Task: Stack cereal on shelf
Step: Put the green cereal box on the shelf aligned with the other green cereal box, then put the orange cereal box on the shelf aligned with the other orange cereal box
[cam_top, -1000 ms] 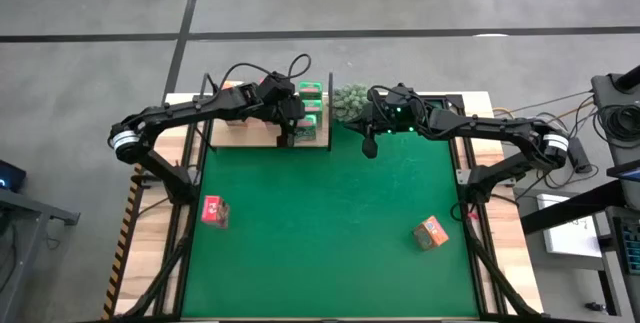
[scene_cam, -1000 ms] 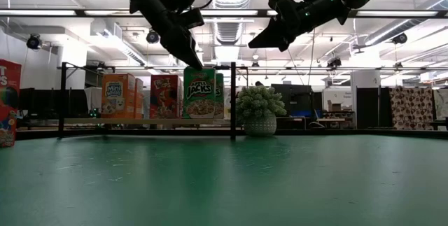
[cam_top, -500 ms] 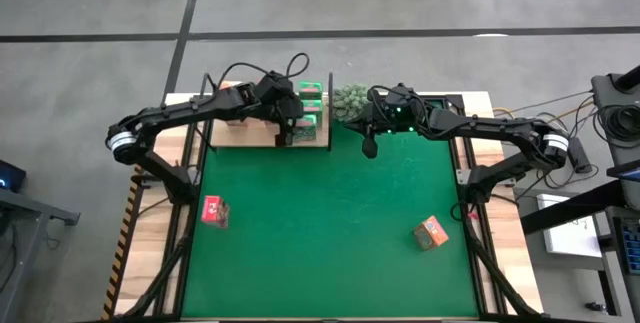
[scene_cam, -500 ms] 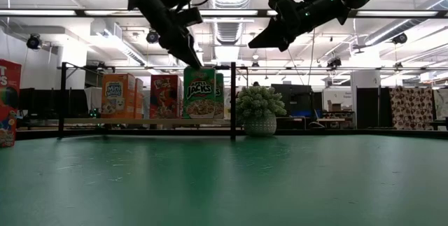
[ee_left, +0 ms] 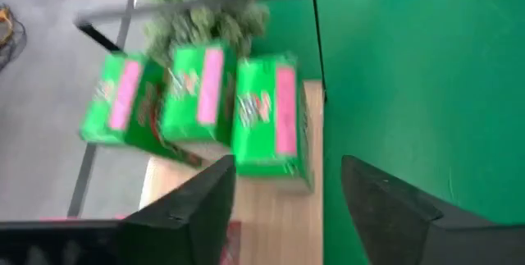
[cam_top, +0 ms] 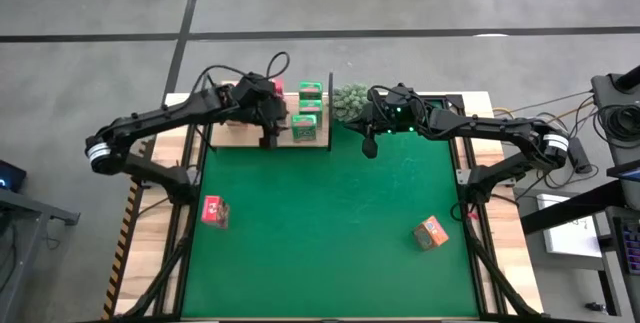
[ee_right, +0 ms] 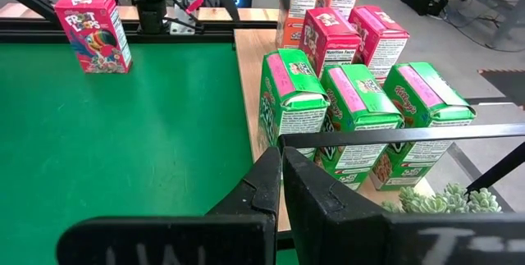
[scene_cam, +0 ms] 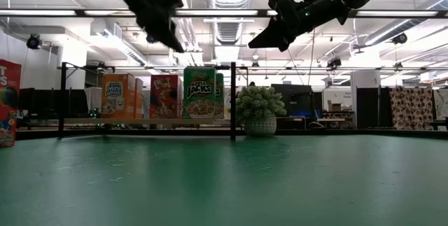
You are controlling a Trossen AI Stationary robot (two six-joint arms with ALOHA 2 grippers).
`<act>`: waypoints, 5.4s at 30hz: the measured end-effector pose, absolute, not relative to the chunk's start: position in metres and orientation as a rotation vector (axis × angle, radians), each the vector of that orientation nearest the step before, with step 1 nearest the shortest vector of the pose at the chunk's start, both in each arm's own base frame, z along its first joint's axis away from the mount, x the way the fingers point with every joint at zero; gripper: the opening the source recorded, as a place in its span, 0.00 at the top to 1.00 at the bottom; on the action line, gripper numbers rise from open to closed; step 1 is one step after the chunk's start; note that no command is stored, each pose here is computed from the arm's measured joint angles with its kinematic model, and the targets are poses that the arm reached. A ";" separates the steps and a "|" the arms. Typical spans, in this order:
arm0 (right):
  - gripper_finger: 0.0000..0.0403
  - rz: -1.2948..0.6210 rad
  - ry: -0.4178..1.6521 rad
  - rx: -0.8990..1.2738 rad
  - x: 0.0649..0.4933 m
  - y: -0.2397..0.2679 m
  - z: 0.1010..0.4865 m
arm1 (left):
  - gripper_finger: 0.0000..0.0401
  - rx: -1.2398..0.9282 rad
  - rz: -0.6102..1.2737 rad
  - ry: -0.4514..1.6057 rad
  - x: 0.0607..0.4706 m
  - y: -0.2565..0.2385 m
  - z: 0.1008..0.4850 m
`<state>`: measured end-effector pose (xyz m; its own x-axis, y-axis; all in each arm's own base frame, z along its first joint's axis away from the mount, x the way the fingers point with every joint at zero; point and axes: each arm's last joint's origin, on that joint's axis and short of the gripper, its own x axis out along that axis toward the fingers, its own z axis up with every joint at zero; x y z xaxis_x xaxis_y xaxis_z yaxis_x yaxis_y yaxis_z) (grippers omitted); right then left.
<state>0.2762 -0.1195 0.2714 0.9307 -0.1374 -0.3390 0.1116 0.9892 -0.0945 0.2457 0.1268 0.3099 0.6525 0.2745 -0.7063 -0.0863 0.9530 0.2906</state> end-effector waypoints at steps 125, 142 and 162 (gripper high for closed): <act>0.26 -0.800 1.492 0.503 0.176 0.147 0.263 | 1.00 -0.087 -0.213 0.260 0.217 -0.065 0.295; 0.30 -0.738 1.351 0.588 0.168 0.137 0.275 | 1.00 -0.097 -0.211 0.259 0.218 -0.066 0.294; 0.20 -0.757 1.417 0.546 0.172 0.143 0.241 | 1.00 -0.130 -0.218 0.254 0.217 -0.068 0.295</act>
<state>0.1716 0.1426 0.2414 -0.0089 -0.1402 -0.9901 0.7450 0.6596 -0.1001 0.2171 -0.0682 0.2950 0.9446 -0.2295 -0.2346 0.1968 0.9682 -0.1547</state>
